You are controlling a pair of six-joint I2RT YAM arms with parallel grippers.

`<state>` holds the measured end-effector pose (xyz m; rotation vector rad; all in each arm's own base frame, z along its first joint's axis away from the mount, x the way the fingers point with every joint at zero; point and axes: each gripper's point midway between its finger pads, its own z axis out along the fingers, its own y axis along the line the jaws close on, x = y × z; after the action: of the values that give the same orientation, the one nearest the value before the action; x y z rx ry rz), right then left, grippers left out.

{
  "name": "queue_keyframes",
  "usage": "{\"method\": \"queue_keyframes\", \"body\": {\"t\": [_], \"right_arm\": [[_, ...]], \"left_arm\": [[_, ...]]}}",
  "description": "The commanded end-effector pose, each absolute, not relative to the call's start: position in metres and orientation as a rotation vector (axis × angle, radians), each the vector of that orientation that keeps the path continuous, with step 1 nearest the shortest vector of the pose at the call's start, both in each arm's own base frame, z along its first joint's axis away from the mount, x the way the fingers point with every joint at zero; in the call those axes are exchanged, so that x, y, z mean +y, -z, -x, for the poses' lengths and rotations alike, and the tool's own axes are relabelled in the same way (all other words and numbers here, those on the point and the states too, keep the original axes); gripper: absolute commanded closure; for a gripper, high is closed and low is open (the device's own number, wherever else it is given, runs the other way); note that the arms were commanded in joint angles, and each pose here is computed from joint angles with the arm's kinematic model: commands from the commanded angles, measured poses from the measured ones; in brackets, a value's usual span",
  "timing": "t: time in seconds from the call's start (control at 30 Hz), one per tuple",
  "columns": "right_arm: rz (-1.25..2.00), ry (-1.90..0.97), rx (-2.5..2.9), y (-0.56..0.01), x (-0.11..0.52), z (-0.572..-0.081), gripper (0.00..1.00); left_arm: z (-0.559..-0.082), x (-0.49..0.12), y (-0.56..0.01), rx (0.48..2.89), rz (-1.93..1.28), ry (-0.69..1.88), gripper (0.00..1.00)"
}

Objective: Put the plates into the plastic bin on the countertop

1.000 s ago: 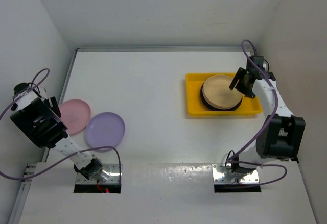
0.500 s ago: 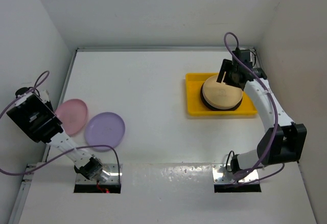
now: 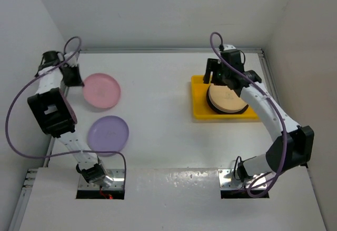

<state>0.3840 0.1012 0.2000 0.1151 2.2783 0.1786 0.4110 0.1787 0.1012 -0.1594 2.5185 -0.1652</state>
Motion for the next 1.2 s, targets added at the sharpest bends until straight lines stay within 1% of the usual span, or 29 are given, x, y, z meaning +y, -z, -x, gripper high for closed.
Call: {"method": "queue_keyframes", "body": {"t": [0.0,0.03,0.07,0.1,0.13,0.17,0.2,0.23,0.27,0.3,0.37,0.47,0.5,0.6,0.67,0.77,0.87,0.9,0.97,1.0,1.03,1.1,1.13,1.17], "right_arm": [[0.042,-0.392,2.153,-0.238,0.168,-0.404,0.31],[0.099,-0.446,2.155,-0.239,0.187,-0.401,0.31],[0.115,-0.451,2.166,-0.233,0.196,-0.405,0.31],[0.125,-0.466,2.144,-0.243,0.206,-0.414,0.31],[0.173,-0.489,2.154,-0.237,0.227,-0.410,0.31],[0.191,-0.498,2.149,-0.238,0.236,-0.411,0.30],[0.206,-0.509,2.129,-0.243,0.245,-0.418,0.27],[0.230,-0.517,2.149,-0.234,0.257,-0.417,0.27],[0.241,-0.518,2.141,-0.238,0.262,-0.422,0.27],[0.257,-0.508,2.186,-0.222,0.271,-0.424,0.27],[0.256,-0.494,2.199,-0.219,0.275,-0.428,0.27],[0.219,-0.416,2.237,-0.196,0.266,-0.435,0.36],[0.219,-0.401,2.250,-0.187,0.266,-0.433,0.43],[0.196,-0.366,2.244,-0.176,0.258,-0.435,0.50],[0.210,-0.361,2.248,-0.167,0.258,-0.434,0.50],[0.225,-0.361,2.268,-0.155,0.259,-0.433,0.50],[0.259,-0.401,2.288,-0.144,0.266,-0.432,0.49],[0.289,-0.453,2.302,-0.139,0.274,-0.429,0.49],[0.286,-0.456,2.316,-0.132,0.275,-0.430,0.49],[0.301,-0.487,2.325,-0.127,0.281,-0.426,0.52],[0.285,-0.489,2.321,-0.127,0.280,-0.428,0.62],[0.254,-0.498,2.321,-0.125,0.277,-0.428,0.73],[0.240,-0.505,2.301,-0.131,0.275,-0.430,0.85],[0.227,-0.497,2.302,-0.131,0.272,-0.430,0.91]], "left_arm": [[-0.461,0.092,-0.172,2.340,-0.086,0.319,1.00],[-0.473,0.074,-0.192,2.295,-0.132,0.333,1.00],[-0.482,0.036,-0.197,2.280,-0.219,0.381,1.00],[-0.485,0.018,-0.200,2.277,-0.264,0.401,1.00],[-0.488,-0.004,-0.215,2.240,-0.338,0.433,1.00],[-0.487,-0.040,-0.220,2.225,-0.423,0.469,1.00],[-0.487,-0.058,-0.226,2.199,-0.484,0.492,1.00],[-0.486,-0.073,-0.233,2.182,-0.533,0.499,1.00],[-0.480,-0.098,-0.235,2.177,-0.592,0.529,1.00],[-0.477,-0.110,-0.237,2.172,-0.618,0.542,1.00],[-0.467,-0.132,-0.240,2.164,-0.697,0.561,1.00],[-0.456,-0.146,-0.252,2.138,-0.744,0.601,1.00],[-0.453,-0.154,-0.253,2.128,-0.763,0.625,1.00],[-0.443,-0.163,-0.263,2.099,-0.790,0.671,1.00],[-0.433,-0.170,-0.271,2.066,-0.838,0.708,1.00],[-0.430,-0.170,-0.266,2.080,-0.848,0.710,1.00],[-0.425,-0.172,-0.263,2.087,-0.853,0.742,1.00],[-0.424,-0.174,-0.264,2.078,-0.860,0.763,1.00],[-0.423,-0.176,-0.265,2.074,-0.863,0.773,1.00],[-0.421,-0.177,-0.266,2.067,-0.867,0.789,1.00],[-0.421,-0.177,-0.266,2.067,-0.868,0.789,1.00],[-0.420,-0.179,-0.267,2.061,-0.872,0.803,1.00],[-0.420,-0.179,-0.267,2.061,-0.872,0.803,1.00],[-0.419,-0.179,-0.264,2.069,-0.870,0.807,1.00]]}}
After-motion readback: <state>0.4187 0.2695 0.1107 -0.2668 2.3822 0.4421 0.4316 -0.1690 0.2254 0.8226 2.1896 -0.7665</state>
